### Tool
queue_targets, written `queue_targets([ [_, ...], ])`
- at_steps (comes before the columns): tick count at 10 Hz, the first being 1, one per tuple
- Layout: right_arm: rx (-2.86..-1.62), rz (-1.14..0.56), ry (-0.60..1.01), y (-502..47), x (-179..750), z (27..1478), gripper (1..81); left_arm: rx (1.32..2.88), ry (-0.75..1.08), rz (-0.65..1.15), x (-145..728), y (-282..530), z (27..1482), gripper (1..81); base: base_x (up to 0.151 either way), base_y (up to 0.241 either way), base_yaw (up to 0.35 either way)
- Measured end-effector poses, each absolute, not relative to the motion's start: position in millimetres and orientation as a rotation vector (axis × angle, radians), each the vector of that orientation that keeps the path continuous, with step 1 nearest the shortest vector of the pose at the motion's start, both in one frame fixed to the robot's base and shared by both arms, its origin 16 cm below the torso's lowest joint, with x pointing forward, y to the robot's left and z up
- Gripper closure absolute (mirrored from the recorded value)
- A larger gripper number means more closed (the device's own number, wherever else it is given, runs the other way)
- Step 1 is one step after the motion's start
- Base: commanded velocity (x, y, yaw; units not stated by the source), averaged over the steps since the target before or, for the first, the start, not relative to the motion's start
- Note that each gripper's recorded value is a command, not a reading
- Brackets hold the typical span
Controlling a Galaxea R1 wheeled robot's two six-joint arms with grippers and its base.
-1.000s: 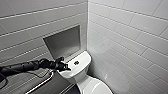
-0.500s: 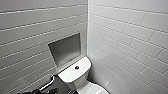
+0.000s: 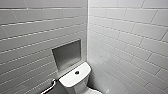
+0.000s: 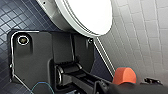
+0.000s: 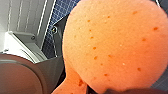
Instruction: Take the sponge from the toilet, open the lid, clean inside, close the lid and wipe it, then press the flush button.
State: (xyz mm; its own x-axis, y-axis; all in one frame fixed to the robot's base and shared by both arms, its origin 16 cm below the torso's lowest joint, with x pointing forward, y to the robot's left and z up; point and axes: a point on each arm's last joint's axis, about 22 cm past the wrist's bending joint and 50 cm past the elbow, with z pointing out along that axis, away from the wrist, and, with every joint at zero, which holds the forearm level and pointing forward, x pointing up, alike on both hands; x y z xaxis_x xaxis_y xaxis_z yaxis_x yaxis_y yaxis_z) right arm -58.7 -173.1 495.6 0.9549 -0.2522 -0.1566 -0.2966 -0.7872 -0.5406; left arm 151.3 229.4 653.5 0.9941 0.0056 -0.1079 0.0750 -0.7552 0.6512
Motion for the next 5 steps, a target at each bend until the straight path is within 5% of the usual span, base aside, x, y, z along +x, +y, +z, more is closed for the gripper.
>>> queue_targets([
  [5, -2.522, 0.093, 0.381, -173, -58, 494, 81.1, 2.502, 0.166, -0.138, 72, 232, 560, 81.1, 0.000, 0.000, 0.000],
])
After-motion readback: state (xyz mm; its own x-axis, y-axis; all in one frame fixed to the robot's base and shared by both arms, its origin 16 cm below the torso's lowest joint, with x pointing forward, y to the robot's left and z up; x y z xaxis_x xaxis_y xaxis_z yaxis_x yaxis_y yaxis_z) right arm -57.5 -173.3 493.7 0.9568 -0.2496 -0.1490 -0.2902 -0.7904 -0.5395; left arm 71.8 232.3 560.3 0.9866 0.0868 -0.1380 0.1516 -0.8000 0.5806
